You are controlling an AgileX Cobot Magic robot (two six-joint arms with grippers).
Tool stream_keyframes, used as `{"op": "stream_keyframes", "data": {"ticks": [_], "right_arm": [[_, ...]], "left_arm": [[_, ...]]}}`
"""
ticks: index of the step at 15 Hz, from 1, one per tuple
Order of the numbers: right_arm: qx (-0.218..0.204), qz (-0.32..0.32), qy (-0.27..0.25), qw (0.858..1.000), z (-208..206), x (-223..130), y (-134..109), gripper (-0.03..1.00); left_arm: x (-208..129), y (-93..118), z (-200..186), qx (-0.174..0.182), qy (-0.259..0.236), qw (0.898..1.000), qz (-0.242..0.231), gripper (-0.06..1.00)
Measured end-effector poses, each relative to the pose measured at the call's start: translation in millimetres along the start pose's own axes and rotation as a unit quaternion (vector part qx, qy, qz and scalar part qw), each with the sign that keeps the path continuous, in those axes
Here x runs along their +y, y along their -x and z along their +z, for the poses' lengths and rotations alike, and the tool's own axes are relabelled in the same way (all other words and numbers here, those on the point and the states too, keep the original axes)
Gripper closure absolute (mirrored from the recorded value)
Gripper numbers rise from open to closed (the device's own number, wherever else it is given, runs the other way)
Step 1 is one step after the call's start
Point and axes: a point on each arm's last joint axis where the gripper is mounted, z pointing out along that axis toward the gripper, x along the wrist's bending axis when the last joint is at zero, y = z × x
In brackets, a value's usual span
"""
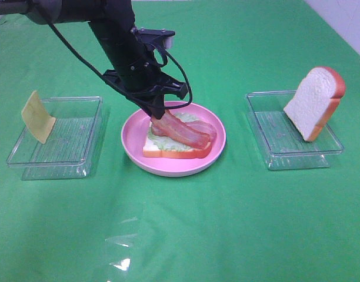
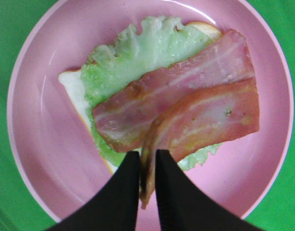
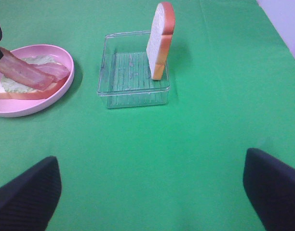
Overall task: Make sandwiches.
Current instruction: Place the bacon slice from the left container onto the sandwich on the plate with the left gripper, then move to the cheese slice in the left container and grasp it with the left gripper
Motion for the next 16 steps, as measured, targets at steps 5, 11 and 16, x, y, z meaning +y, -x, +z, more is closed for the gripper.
{"op": "stream_keyframes", "data": {"ticks": [5,11,16], "right_arm": [[0.0,0.0,0.0,1.0,0,0,0,-0.01],[0.0,0.0,0.0,1.0,0,0,0,-0.01],[0.0,0.0,0.0,1.0,0,0,0,-0.01]], "left_arm": [[14,-3,-16,0.036,0.028,0.999,-0.019,0.03],[34,2,-72,0.066,0.033,0.997,-0.016,-0.05],[30,-44,-125,0.136,0.073,0.986,-0.067,-0.05]]}}
